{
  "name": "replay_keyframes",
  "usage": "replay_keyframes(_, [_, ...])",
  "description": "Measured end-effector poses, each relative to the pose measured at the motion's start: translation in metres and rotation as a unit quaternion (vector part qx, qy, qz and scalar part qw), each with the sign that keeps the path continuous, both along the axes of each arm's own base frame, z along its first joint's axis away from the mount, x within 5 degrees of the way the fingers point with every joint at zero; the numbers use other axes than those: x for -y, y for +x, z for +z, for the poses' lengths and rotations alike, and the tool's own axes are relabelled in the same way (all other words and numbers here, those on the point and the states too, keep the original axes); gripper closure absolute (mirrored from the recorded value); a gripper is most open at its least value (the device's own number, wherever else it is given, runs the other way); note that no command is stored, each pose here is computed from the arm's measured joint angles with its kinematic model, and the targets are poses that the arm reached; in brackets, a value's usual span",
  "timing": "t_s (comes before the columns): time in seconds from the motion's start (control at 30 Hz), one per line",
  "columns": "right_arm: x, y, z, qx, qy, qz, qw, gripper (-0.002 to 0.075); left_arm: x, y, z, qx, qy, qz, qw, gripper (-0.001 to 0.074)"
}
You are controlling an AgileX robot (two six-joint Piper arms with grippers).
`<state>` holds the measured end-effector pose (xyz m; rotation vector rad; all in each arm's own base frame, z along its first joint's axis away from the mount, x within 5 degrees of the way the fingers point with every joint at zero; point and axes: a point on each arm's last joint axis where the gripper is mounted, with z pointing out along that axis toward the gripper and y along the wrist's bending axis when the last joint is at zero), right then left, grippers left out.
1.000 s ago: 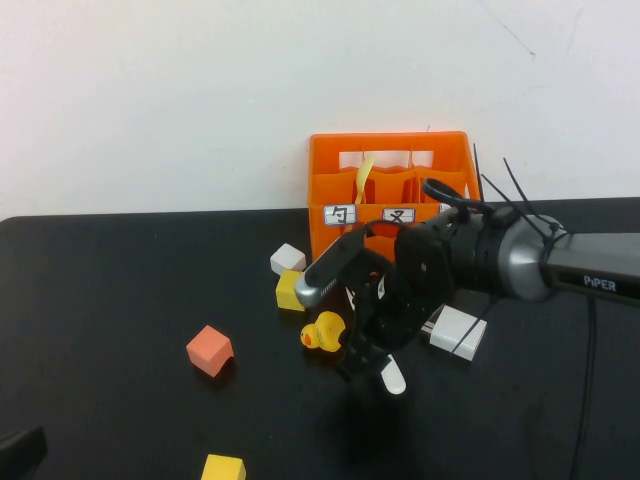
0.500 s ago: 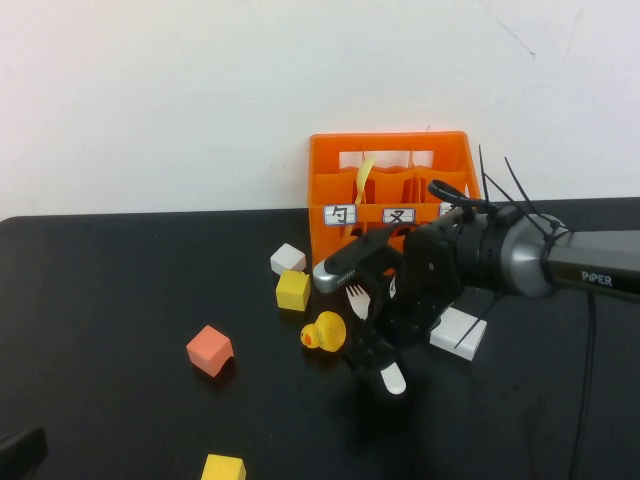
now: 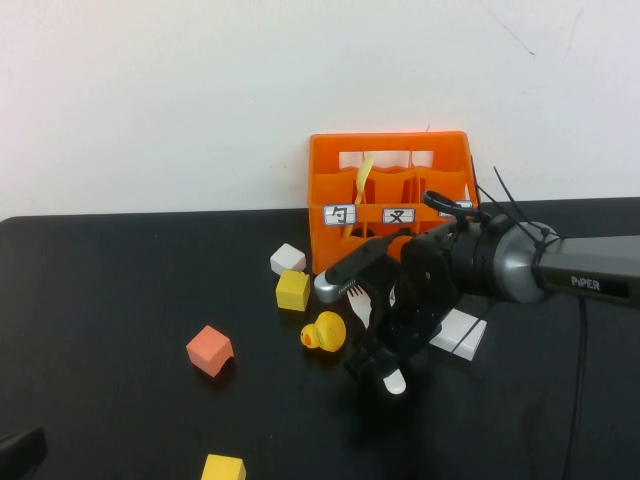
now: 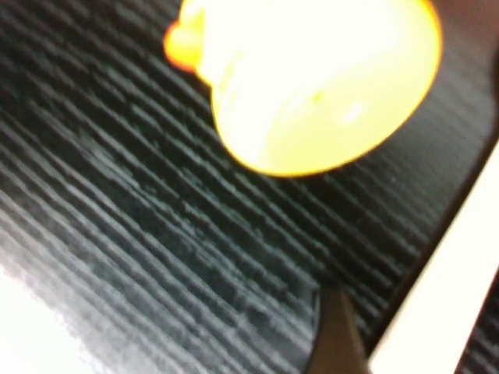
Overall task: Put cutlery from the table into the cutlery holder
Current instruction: Pick up the fork
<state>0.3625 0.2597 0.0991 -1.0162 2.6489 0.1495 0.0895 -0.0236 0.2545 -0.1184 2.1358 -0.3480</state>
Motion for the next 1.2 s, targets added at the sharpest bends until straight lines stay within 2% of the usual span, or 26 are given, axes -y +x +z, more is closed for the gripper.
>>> replay_keyframes(0.17, [-0.001, 0.000, -0.002, -0.004, -0.003, 0.001, 1.000, 0.0299, 0.000, 0.000, 0.000, 0.000, 0.000, 0.000, 1.000, 0.0736])
replay_keyframes(0.27, [-0.001, 0.000, -0.002, -0.008, -0.005, 0.001, 1.000, 0.0337, 0.000, 0.000, 0.000, 0.000, 0.000, 0.000, 1.000, 0.0736])
replay_keyframes(0.37, [0.000, -0.001, -0.003, -0.014, -0.011, 0.002, 1.000, 0.0417, 0.000, 0.000, 0.000, 0.000, -0.001, 0.000, 1.000, 0.0736])
replay_keyframes(0.47, [0.000, -0.001, -0.003, -0.017, -0.013, 0.003, 1.000, 0.0536, 0.000, 0.000, 0.000, 0.000, -0.001, 0.000, 1.000, 0.0736])
replay_keyframes(1.0, [0.000, -0.002, 0.001, -0.015, -0.009, -0.003, 1.000, 0.0544, 0.000, 0.000, 0.000, 0.000, -0.001, 0.000, 1.000, 0.0736])
replay_keyframes(1.2, [0.000, -0.002, 0.026, 0.008, 0.009, -0.007, 1.000, 0.0545, 0.000, 0.000, 0.000, 0.000, -0.001, 0.000, 1.000, 0.0736])
